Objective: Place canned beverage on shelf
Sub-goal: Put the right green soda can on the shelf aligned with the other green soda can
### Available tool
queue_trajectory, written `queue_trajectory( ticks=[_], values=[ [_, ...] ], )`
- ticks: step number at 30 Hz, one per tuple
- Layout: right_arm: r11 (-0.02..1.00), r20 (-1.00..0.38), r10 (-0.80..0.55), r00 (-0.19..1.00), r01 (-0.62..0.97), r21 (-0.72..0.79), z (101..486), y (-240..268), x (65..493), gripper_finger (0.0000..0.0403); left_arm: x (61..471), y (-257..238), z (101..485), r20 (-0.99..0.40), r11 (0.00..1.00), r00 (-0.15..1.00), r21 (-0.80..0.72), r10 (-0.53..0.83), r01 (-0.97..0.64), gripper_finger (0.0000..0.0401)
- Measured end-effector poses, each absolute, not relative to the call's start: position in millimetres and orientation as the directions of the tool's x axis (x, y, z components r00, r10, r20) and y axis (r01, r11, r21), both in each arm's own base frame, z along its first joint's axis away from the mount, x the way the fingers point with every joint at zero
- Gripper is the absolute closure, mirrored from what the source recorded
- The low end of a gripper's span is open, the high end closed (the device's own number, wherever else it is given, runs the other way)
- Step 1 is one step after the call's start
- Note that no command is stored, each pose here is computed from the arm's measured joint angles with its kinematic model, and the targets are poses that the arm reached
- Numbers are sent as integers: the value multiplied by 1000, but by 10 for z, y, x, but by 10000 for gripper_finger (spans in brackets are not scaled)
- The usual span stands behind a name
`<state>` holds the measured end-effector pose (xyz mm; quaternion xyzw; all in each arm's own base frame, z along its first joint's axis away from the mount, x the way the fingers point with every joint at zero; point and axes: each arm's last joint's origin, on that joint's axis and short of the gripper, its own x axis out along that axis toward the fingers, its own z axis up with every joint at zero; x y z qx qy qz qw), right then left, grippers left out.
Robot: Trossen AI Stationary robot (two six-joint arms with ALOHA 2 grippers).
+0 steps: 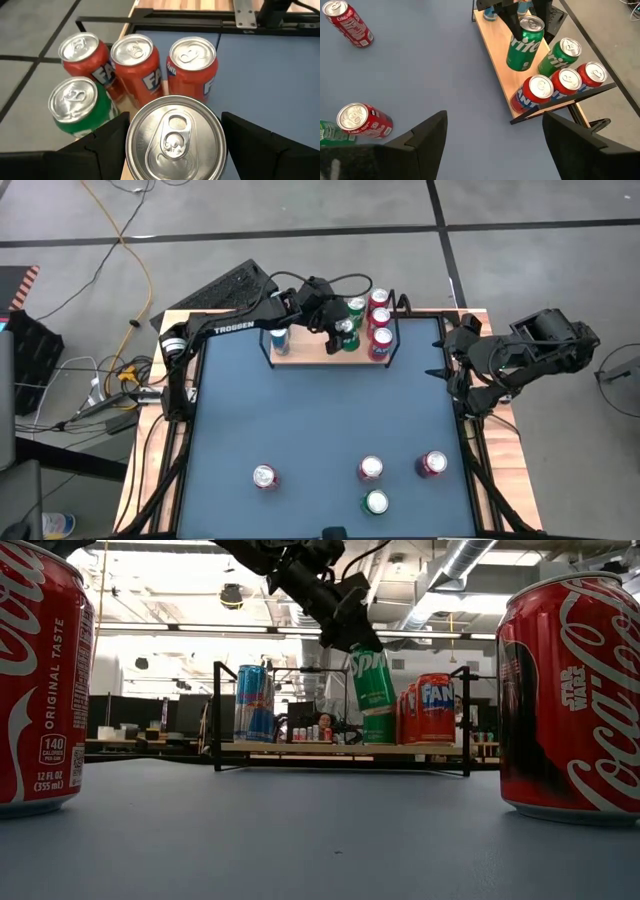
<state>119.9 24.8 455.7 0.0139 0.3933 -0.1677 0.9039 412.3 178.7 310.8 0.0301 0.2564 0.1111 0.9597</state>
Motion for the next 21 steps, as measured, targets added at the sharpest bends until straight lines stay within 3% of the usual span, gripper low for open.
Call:
queue_trajectory(
  ticks=[12,21],
  values=[
    [943,-716,-292,634,315,-106,4557,248,1199,92,4095,1845,3368,-457,969,863,206,215,-132,133],
    [943,-716,-292,634,317,-104,4557,248,1199,92,3985,2014,3389,-481,979,859,175,178,-105,133]
  ],
)
